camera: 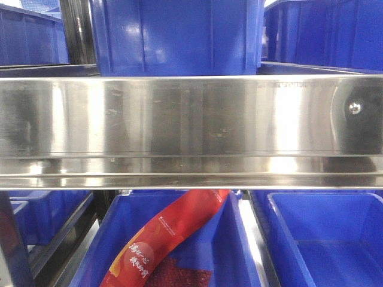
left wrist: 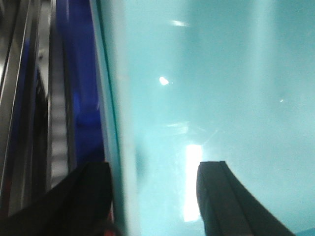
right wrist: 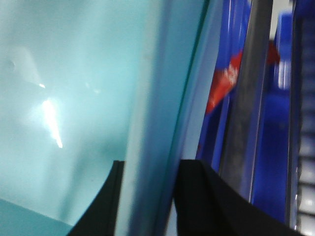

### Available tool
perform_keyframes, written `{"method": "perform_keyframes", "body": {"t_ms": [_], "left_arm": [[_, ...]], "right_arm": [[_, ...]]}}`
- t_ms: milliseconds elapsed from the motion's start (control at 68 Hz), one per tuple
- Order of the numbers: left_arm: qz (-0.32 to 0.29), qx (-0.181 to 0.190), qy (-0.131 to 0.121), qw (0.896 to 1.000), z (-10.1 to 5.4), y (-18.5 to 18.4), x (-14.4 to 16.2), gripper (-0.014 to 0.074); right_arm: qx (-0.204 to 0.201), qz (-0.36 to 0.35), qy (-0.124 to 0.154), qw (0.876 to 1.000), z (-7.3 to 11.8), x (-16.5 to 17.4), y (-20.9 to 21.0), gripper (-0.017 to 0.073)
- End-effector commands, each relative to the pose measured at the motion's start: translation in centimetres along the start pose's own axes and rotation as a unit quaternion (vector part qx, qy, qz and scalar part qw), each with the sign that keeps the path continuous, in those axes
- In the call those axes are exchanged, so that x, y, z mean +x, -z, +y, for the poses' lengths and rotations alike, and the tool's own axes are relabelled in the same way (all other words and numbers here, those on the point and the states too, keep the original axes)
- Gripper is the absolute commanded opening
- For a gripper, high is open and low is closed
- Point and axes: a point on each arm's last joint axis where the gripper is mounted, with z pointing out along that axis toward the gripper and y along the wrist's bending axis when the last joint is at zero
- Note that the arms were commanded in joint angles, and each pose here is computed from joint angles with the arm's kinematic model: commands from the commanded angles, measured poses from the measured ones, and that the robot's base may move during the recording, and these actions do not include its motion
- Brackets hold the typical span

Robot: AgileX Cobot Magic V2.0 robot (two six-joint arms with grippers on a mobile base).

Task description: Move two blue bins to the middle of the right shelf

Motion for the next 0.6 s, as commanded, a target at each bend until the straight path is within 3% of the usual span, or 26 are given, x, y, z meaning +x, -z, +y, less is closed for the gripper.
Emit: {"method": "perform_keyframes", "body": {"t_ms": [0,338,588], "left_arm": [[-0.008,-0.021,-0.033,0.999,0.6,0.0,0.5,-0.0111],[0.033,-0.03,-0.033,0.998,1.4,-3.6,2.9,-0.0111],[0.074,-0.025,-0.019,0.997,1.4,-6.0,3.7,-0.0111]], "right_arm": [[0.018,-0.031,0.022,0.999,-0.5,-0.9,-0.1,-0.0154],[0.035,0.073,0.01,0.997,-1.8,0.3,-5.6,-0.0154],[0.043,0.106,0.001,0.993,-2.7,2.2,-7.8,-0.0154]]}}
